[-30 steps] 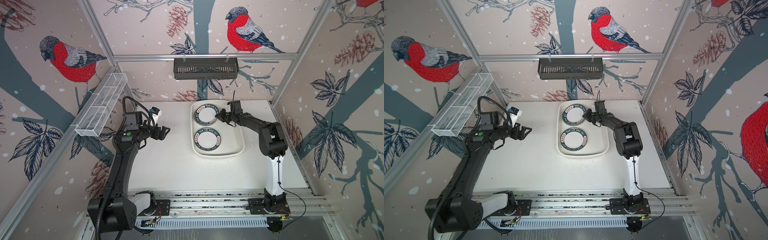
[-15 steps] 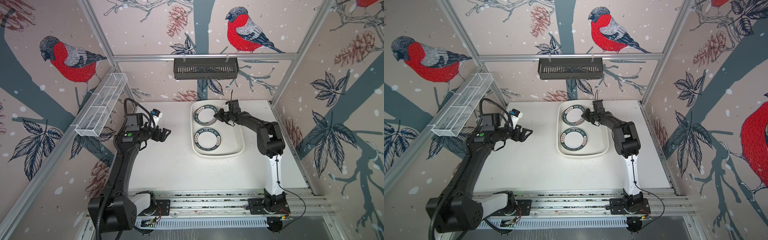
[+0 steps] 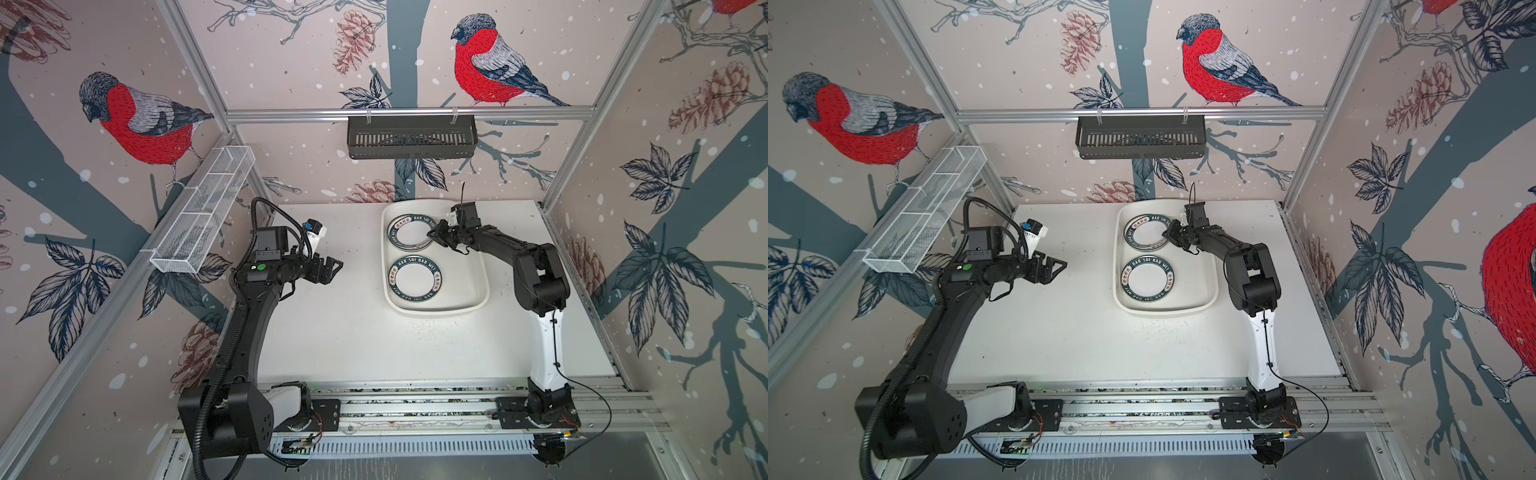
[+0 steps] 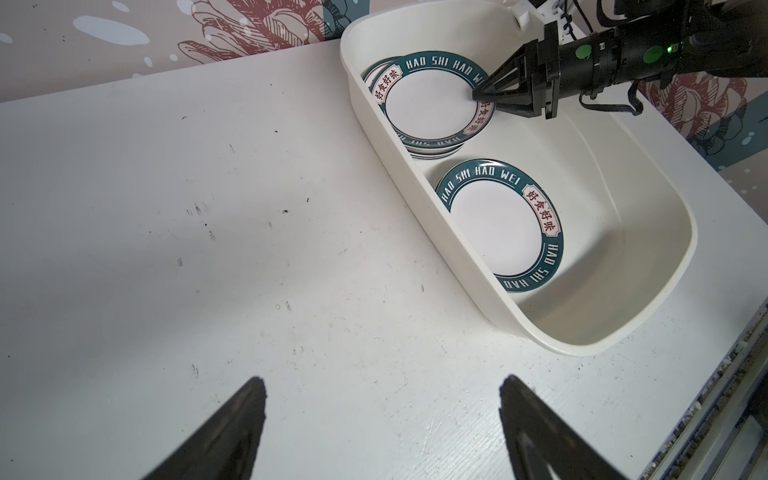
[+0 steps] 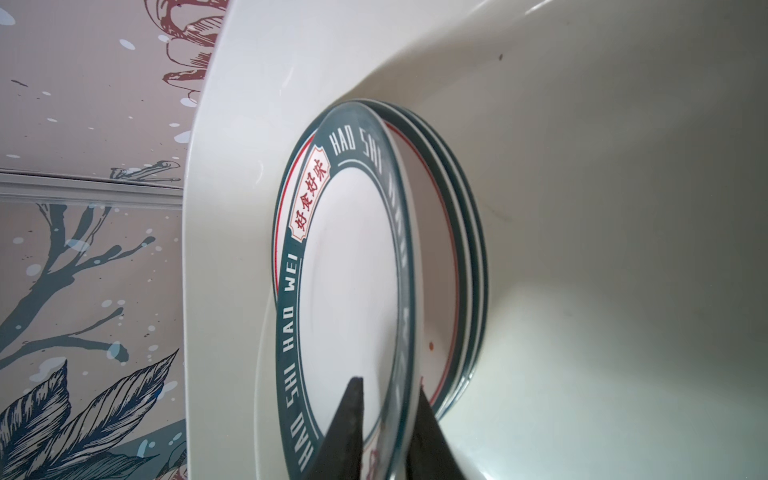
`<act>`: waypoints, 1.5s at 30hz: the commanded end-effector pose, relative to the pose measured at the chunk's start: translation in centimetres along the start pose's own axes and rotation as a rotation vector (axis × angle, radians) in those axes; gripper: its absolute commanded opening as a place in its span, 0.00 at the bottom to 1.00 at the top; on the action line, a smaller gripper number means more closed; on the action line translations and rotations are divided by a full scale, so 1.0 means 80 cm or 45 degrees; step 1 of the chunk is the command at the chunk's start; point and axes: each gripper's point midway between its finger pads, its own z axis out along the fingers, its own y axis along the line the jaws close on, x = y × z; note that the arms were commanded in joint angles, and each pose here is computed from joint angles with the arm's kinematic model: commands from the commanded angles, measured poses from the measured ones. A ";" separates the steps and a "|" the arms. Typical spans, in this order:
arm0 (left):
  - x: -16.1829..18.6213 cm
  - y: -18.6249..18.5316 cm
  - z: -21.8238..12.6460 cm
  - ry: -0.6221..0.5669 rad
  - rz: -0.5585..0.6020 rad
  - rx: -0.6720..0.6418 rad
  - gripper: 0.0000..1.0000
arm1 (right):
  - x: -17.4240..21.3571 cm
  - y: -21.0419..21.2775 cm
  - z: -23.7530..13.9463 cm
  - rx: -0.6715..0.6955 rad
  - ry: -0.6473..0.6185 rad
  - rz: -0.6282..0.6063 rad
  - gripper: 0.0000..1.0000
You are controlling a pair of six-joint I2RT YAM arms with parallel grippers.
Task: Place the plates into the plastic bin on the countertop
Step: 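Settle the plate flat on the farther stack, right gripper at its edge, then open the right gripper and raise it away from the bin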
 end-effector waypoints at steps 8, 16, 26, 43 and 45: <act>-0.011 0.004 0.004 -0.026 0.037 0.006 0.88 | -0.006 -0.003 -0.008 0.001 -0.032 -0.039 0.24; -0.013 0.007 0.006 -0.017 0.033 0.000 0.88 | -0.012 -0.003 -0.015 0.000 -0.041 -0.045 0.26; -0.012 0.007 0.007 -0.012 0.028 -0.001 0.88 | -0.014 -0.003 -0.011 -0.006 -0.026 -0.042 0.27; -0.014 0.011 0.005 -0.022 0.058 -0.024 0.91 | -0.033 0.027 -0.033 0.037 -0.084 -0.151 0.27; -0.015 0.013 0.005 -0.022 0.061 -0.038 0.92 | -0.043 0.043 -0.060 0.059 -0.141 -0.216 0.28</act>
